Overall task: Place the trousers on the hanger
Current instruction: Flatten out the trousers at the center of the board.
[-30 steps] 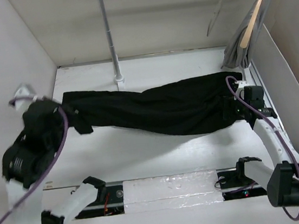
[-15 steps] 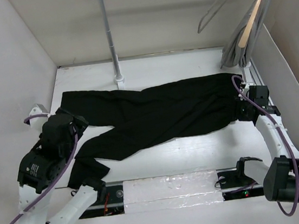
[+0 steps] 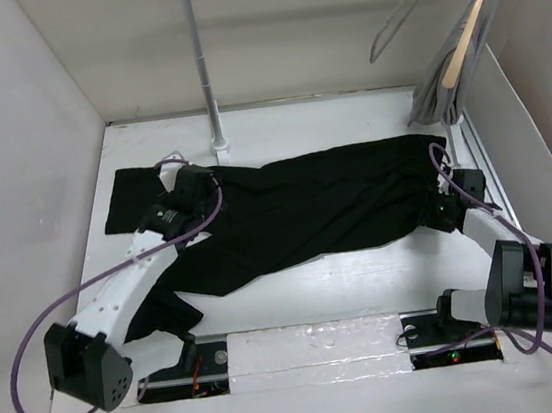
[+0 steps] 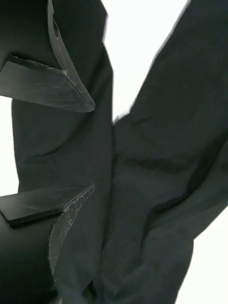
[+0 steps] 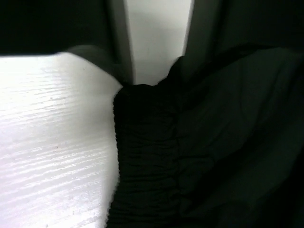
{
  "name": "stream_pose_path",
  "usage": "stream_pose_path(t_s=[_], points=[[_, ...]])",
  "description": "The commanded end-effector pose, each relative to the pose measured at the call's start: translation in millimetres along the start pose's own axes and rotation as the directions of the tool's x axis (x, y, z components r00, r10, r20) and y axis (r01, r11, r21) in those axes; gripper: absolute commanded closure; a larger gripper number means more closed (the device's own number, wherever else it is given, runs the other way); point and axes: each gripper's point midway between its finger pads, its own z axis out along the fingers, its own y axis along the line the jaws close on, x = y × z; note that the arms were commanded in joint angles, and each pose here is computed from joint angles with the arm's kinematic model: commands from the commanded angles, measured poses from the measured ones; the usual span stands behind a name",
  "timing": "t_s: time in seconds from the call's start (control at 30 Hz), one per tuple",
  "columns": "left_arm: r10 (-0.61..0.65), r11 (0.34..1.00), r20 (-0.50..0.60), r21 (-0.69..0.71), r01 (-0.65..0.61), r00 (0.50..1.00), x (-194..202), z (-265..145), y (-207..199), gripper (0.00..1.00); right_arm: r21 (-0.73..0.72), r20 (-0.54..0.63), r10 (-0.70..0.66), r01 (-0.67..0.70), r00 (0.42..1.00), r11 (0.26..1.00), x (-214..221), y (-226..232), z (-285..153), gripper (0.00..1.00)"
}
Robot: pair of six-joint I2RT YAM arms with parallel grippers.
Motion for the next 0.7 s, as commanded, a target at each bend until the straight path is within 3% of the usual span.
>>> stream_pose_path(t_s=[0.0,0.07,0.1,0.17,0.3,0.37,0.53,0.67], points=[[-0.01,0.996,0.103,0.09,0.0,0.995,-26.4,12.2,-25.9,0.43,-0.034,0.119,0.093,-0.09,0.988,0.995,-28.0,5.4,14.0,0.55],[-0.019,0.995,0.089,0.104,0.01,0.996,-25.5,30.4,-33.9,0.43,0.01,0.105,0.115,-0.117,0.988,0.993,-23.8,-3.4,20.1,0.72],[-0.027,0.994,0.086,0.11,0.018,0.996,-27.0,36.2,-36.1,0.43,0.026,0.097,0.13,-0.133,0.987,0.991,-21.4,-5.8,19.9,0.89],[-0.04,0.994,0.072,0.108,0.032,0.997,-28.9,55.2,-41.0,0.43,0.054,0.118,0.136,-0.143,0.984,0.988,-24.2,-9.0,12.1,0.98],[-0.03,0.999,0.025,0.044,0.029,0.999,-22.9,95.4,-39.1,0.44,0.145,0.134,0.123,-0.142,0.983,0.979,-19.4,-20.6,-22.5,1.0],[-0.068,0.997,0.061,-0.016,0.069,0.996,-34.9,108.9,-26.5,0.44,0.199,0.147,0.102,-0.13,0.984,0.971,-17.3,-28.4,-36.5,1.0],[-0.156,0.983,0.025,-0.095,0.158,0.987,-31.9,156.5,4.8,0.45,0.32,0.132,0.09,-0.128,0.987,0.939,-9.3,-48.1,-73.9,1.0],[-0.226,0.96,-0.023,-0.177,0.219,0.974,-28.5,186.3,41.5,0.46,0.485,0.133,0.055,-0.114,0.99,0.867,-16.9,-76.6,-107.3,1.0]])
